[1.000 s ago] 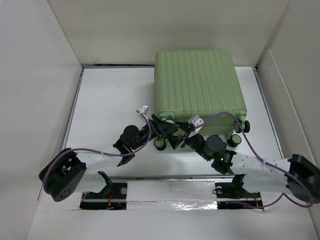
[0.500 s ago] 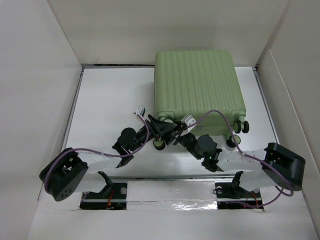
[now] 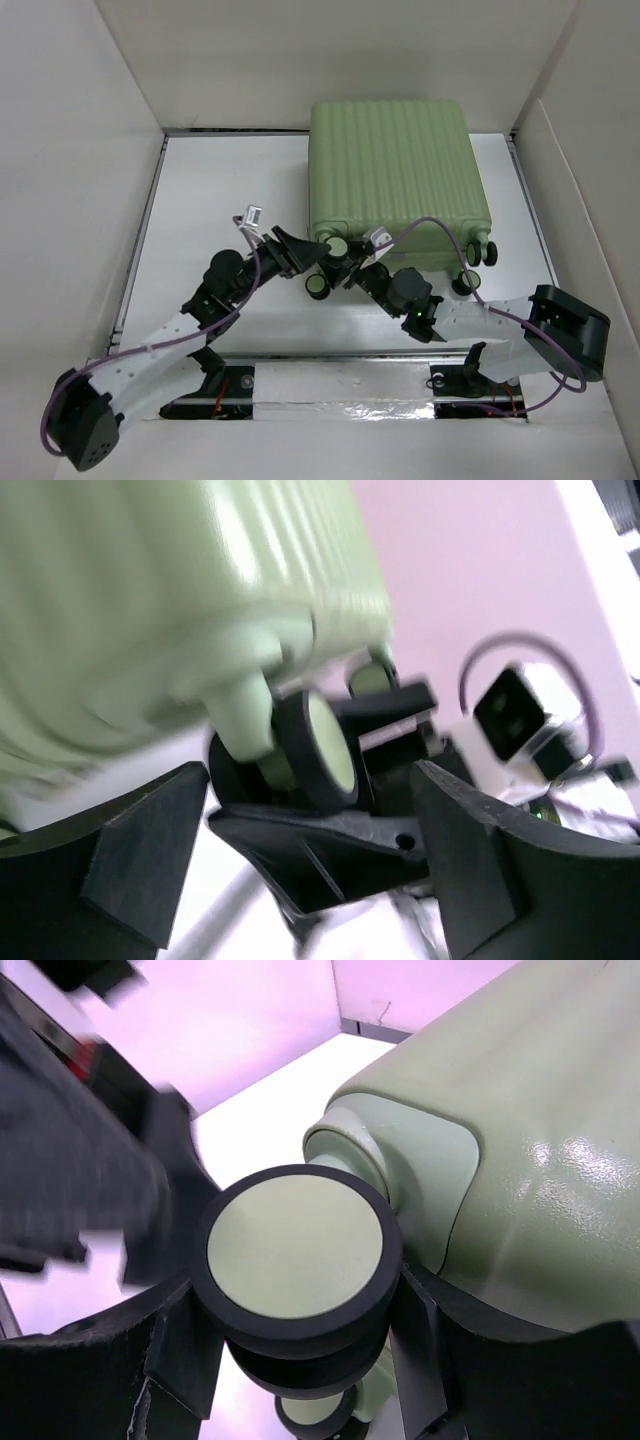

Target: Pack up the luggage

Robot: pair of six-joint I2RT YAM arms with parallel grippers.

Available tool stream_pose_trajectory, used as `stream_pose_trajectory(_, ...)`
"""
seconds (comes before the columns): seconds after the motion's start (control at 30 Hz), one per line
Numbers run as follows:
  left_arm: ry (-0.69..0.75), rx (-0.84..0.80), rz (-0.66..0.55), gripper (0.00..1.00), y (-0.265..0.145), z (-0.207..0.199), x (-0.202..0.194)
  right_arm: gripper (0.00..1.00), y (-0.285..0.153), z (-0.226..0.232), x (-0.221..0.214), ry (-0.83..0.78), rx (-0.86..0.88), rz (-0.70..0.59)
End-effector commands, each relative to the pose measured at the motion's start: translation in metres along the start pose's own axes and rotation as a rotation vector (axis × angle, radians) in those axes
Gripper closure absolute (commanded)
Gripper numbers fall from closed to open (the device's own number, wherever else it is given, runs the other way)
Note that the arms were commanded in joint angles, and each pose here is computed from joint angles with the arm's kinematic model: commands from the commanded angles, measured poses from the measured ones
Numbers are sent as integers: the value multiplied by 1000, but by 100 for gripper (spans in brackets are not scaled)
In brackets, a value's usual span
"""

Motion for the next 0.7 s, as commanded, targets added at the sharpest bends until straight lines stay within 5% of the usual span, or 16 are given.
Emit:
stream_pose_trajectory(0.0,204,91,-231,21,-19,-14,48,87,15,12,56,106,3,-204)
stream_pose_trajectory(0.1,209,212,-318,48,-42,8,50,87,18,15,55,106,11,-190)
stream_pose_trajectory(0.13,210,227,-326,75,-50,19,43,87,18,15,55,108,14,-186)
stream_pose_trajectory(0.23,222,273,-310,100,-54,44,28,87,20,18,55,108,26,-178)
stream_pose_trajectory(0.5,366,267,-167,100,-25,66,-7,88,23,22,59,115,42,-166)
stream_pose_trajectory(0.57,393,270,-161,77,-16,63,-15,88,23,20,63,116,36,-174)
stream_pose_trajectory(0.67,438,294,-184,61,-9,64,-23,89,22,20,65,115,40,-172)
Point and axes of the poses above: each gripper's point midway between its finger pads, its own y axis out along the fingers, its own z axis along the line the jaws close on, x = y × z, the point moved 6 cm from there along -y, back along the fingers, and after that the axes turned 5 degrees about y, right-handed, at the moved point
